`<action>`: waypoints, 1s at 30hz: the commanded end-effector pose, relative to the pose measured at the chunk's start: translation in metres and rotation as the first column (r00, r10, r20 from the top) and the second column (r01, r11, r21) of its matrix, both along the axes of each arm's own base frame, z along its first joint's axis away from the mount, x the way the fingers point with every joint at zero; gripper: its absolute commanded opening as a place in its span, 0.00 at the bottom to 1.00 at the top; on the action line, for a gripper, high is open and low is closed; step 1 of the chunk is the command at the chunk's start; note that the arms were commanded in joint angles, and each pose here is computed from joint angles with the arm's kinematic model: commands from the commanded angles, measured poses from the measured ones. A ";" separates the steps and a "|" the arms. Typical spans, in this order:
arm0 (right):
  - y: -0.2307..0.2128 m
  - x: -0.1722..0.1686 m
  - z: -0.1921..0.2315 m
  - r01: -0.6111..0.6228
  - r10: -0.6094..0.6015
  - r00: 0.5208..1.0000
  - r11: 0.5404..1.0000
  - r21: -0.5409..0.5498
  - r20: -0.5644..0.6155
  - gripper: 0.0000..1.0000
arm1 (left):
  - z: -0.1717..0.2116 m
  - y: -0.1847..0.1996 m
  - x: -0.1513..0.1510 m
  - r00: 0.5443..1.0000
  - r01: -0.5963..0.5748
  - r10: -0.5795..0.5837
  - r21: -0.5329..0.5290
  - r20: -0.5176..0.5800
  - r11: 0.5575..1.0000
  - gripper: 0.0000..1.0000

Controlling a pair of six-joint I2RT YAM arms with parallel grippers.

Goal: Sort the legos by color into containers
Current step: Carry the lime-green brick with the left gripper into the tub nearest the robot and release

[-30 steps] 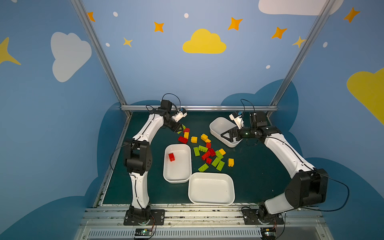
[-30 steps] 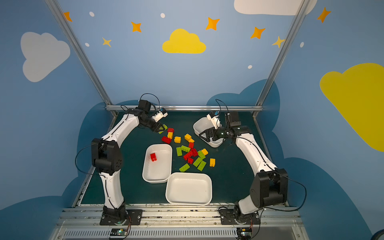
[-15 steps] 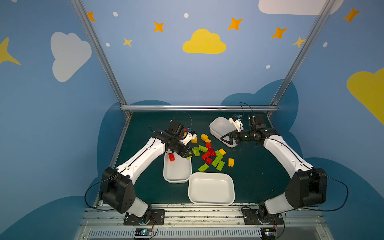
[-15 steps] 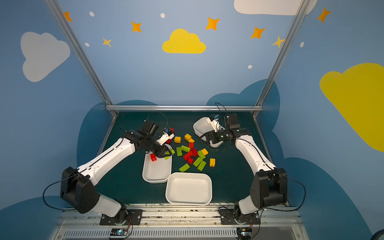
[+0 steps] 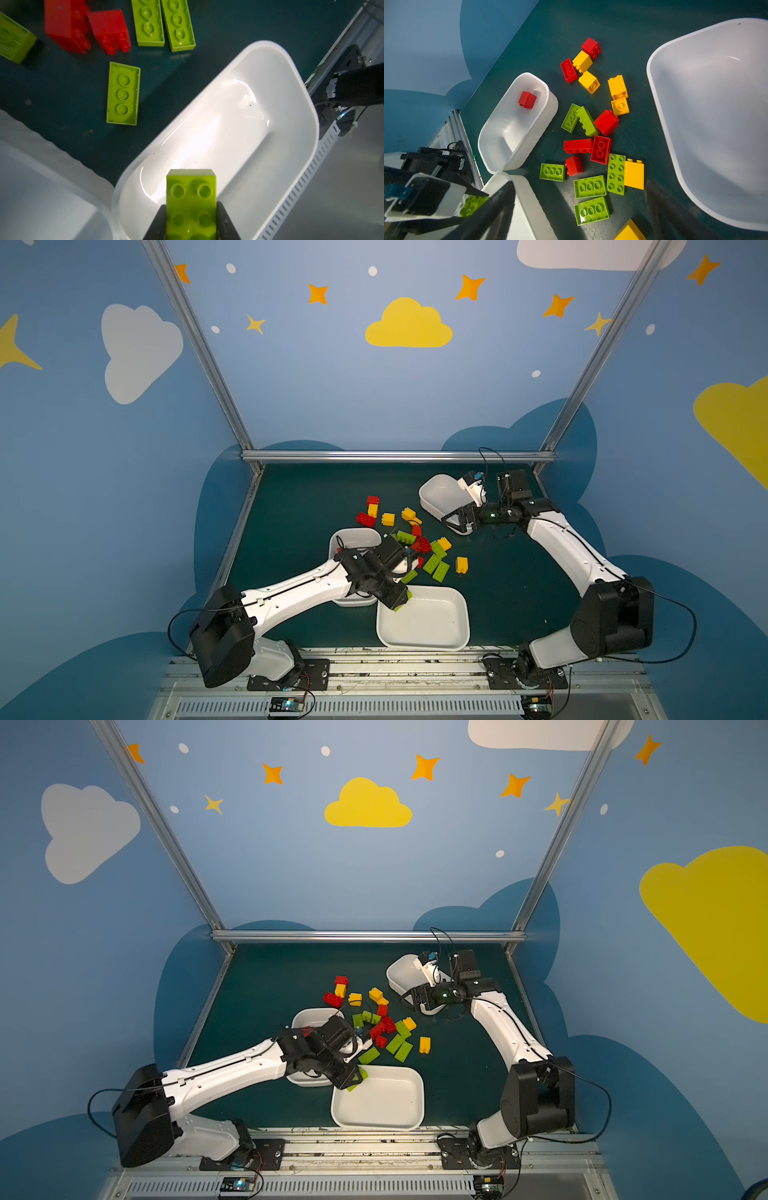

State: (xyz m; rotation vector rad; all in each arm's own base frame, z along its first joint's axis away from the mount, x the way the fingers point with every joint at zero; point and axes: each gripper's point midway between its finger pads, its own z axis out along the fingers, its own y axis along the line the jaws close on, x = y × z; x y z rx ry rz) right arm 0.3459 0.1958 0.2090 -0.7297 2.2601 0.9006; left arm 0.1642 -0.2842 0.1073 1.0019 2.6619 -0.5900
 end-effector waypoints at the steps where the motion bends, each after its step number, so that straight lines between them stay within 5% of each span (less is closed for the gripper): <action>1: 0.000 -0.010 0.005 -0.020 0.020 1.000 1.000 0.013 0.007 0.96 | -0.012 0.002 0.003 0.999 -0.029 0.028 0.035 0.032 0.999 0.29; 9: 0.000 -0.014 0.003 -0.021 0.021 1.000 1.000 0.011 0.002 0.96 | -0.036 0.005 0.007 0.994 0.002 -0.014 0.117 0.108 0.993 0.32; 15: 0.001 -0.015 0.003 -0.026 0.026 1.000 1.000 0.010 0.007 0.96 | -0.041 0.009 0.009 0.992 -0.016 0.000 0.125 0.126 0.992 0.42; 24: 0.004 -0.010 0.009 -0.031 0.030 0.999 0.999 0.021 0.021 0.95 | 0.005 0.021 0.018 0.985 -0.111 0.088 0.150 0.151 0.983 0.54; 30: 0.007 -0.005 0.016 -0.030 0.029 0.999 0.999 0.038 0.024 0.95 | 0.055 0.043 0.070 0.959 -0.246 0.234 0.058 0.161 0.968 0.59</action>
